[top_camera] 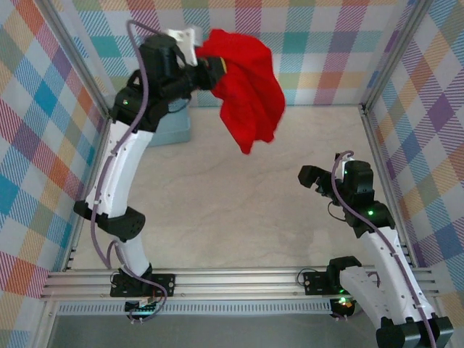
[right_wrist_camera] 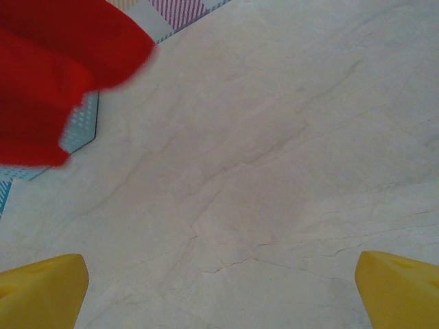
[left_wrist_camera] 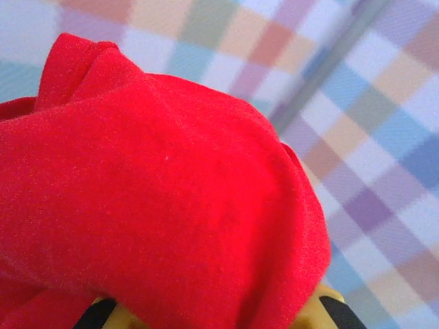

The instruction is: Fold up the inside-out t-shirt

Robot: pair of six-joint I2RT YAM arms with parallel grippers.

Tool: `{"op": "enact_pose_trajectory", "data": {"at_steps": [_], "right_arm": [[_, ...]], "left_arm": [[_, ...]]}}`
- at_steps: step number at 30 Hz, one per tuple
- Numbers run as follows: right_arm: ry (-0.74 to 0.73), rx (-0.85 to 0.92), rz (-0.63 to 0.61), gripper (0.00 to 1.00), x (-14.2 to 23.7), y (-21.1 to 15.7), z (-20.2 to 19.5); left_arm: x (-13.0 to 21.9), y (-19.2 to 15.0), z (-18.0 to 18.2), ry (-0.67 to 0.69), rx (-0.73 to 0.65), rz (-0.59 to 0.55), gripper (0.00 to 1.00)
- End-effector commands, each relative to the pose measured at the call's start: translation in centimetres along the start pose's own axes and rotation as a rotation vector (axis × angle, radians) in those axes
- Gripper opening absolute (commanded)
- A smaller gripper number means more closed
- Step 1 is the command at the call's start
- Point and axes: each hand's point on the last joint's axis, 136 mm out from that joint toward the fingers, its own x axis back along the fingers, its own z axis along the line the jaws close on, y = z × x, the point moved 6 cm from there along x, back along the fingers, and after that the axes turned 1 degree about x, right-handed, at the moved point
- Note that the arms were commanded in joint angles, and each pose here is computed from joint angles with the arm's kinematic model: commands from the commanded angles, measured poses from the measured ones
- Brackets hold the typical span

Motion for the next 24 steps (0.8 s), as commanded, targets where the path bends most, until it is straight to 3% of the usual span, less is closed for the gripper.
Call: {"op": "enact_pose_trajectory", "data": {"at_steps": [1, 4, 9, 11, 13, 17, 24], "right_arm": [[0.03, 0.009, -0.015, 1.0, 1.5, 0.5, 1.0], [0.029, 0.006, 0.004, 1.0, 1.7, 0.2, 0.9], [0.05, 0.013, 0.058, 1.0, 1.2, -0.5, 1.0], [0.055, 0.013, 0.096, 1.0, 0.4, -0.8, 1.0], [0.049, 0.014, 0.13, 1.0, -0.5, -1.0, 1.0], [0.047, 0.043, 0.226, 1.0, -3.0, -1.6, 2.0], [-0.003, 0.171, 0.367, 1.0, -8.8, -2.6, 6.1]], "left_arm": [[0.0, -3.8, -1.8, -0.053, -0.063, 0.084, 0.02], [-1.6, -10.4, 1.2, 0.008, -0.023, 0.209, 0.05], [-3.7, -22.8, 9.0, 0.224, 0.064, 0.421, 0.37], [-3.4, -25.9, 11.6, 0.359, 0.071, 0.495, 0.49], [-2.5, -27.5, 13.6, 0.473, 0.069, 0.522, 0.6], [-0.2, -28.1, 15.1, 0.537, 0.099, 0.461, 0.82], [1.3, -29.8, 20.9, 0.58, 0.373, 0.418, 0.86]]}}
